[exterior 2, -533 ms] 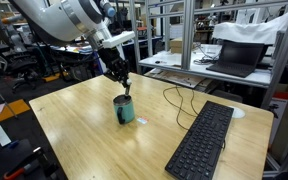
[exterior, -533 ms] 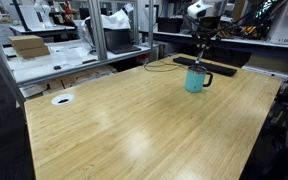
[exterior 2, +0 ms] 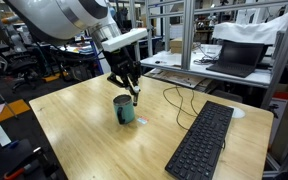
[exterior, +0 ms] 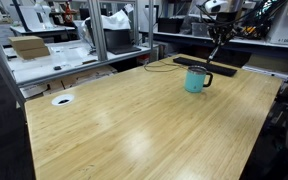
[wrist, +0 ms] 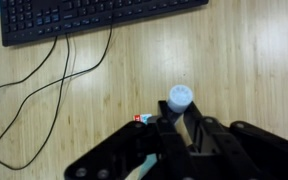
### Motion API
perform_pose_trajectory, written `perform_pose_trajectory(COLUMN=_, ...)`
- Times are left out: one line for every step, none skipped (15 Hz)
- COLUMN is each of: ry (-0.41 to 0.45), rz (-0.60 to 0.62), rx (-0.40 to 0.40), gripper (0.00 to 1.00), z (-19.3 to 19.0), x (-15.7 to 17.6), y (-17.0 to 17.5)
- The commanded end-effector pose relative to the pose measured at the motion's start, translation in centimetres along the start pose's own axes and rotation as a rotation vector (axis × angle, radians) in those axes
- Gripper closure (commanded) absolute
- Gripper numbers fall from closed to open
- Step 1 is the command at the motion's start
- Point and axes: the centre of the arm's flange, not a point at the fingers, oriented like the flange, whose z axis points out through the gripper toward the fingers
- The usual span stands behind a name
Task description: Put the marker in the cup on the table
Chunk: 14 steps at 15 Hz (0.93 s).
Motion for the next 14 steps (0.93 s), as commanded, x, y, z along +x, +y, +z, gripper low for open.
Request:
perform_pose_trajectory(ry=0.095, rz=0.091, rx=0.023, gripper=0.95, z=3.2, x=-0.9, y=-0.9)
perform_pose_trajectory(ry=0.121, rz=0.105, rx=0.037, gripper=0.95, z=4.5, x=-0.8, y=-1.1)
perform_pose_trajectory(ry=0.149, rz=0.117, rx=0.052, gripper=0.95, z=5.9, x=-0.5, y=-1.3)
perform_pose_trajectory(ry=0.17, rz=0.128, rx=0.066, gripper=0.95, z=7.1, x=-0.1, y=-1.5)
perform_pose_trajectory(ry=0.19, rz=0.133, rx=0.079, gripper=0.95, z=8.4, x=0.4, y=-1.6)
perform_pose_trajectory(ry=0.207, rz=0.135, rx=0.089, gripper=0.95, z=9.5, x=0.8, y=-1.7)
perform_pose_trajectory(ry=0.221, rz=0.136, rx=0.099, gripper=0.95, z=10.5, x=1.3, y=-1.8)
perform_pose_trajectory(ry=0.231, rz=0.135, rx=0.107, gripper=0.95, z=11.3, x=1.7, y=-2.0)
perform_pose_trajectory(ry=0.237, rz=0.134, rx=0.111, gripper=0.95, z=11.8, x=2.0, y=-2.0)
perform_pose_trajectory(ry=0.244, rz=0.134, rx=0.115, gripper=0.95, z=12.3, x=2.2, y=-2.0)
perform_pose_trajectory(ry=0.245, rz=0.135, rx=0.118, gripper=0.95, z=12.6, x=2.4, y=-1.9)
perform_pose_trajectory(ry=0.243, rz=0.136, rx=0.121, gripper=0.95, z=12.8, x=2.5, y=-1.8)
perform_pose_trajectory(ry=0.235, rz=0.141, rx=0.124, gripper=0.95, z=12.9, x=2.6, y=-1.7)
perform_pose_trajectory(ry=0.23, rz=0.143, rx=0.127, gripper=0.86, z=12.9, x=2.7, y=-1.6)
